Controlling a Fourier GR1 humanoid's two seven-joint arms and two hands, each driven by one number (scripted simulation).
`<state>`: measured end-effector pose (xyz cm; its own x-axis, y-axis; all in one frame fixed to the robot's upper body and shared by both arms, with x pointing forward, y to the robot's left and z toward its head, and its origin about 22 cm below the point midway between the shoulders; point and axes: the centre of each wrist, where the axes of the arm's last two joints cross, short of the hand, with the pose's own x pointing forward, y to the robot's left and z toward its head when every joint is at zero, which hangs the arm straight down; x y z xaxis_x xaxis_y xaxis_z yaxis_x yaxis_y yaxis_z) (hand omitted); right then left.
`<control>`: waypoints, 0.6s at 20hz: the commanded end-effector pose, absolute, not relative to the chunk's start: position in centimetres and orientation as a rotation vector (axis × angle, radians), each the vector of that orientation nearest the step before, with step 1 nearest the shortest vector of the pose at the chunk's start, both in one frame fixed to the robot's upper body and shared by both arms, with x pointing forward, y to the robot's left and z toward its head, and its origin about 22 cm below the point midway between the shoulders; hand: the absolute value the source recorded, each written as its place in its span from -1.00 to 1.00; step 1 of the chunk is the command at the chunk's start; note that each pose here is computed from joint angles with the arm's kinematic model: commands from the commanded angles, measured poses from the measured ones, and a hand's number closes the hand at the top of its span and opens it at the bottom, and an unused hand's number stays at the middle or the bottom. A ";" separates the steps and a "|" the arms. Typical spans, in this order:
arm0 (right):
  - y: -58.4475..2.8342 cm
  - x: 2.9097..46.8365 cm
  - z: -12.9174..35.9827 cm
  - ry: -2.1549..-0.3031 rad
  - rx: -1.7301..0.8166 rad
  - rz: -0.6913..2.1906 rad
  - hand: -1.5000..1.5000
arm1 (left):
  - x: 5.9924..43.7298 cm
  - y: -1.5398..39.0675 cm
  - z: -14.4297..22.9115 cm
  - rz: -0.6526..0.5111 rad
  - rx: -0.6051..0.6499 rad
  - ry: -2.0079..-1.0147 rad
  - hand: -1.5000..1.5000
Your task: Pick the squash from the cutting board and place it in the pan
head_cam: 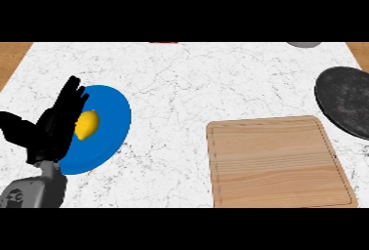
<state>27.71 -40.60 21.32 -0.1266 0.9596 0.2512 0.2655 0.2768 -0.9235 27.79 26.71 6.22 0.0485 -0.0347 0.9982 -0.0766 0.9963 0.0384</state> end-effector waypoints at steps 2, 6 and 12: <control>-45.5 31.0 20.4 -1.588 -1.165 0.830 1.00 | 27.8 27.4 5.4 0.028 0.068 -1.516 0.00; -47.0 32.5 15.4 -1.592 -1.134 0.876 1.00 | 27.2 26.4 4.9 0.040 0.097 -1.530 0.00; -47.5 34.2 10.3 -1.602 -1.026 0.941 1.00 | 28.3 26.0 6.5 0.003 0.064 -1.549 0.00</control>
<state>33.23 -47.85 13.94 -0.1414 0.9391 0.3131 0.2265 0.3386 -0.9133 28.38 26.29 6.57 0.0367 -0.0344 0.9987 -0.0612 0.9975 0.0366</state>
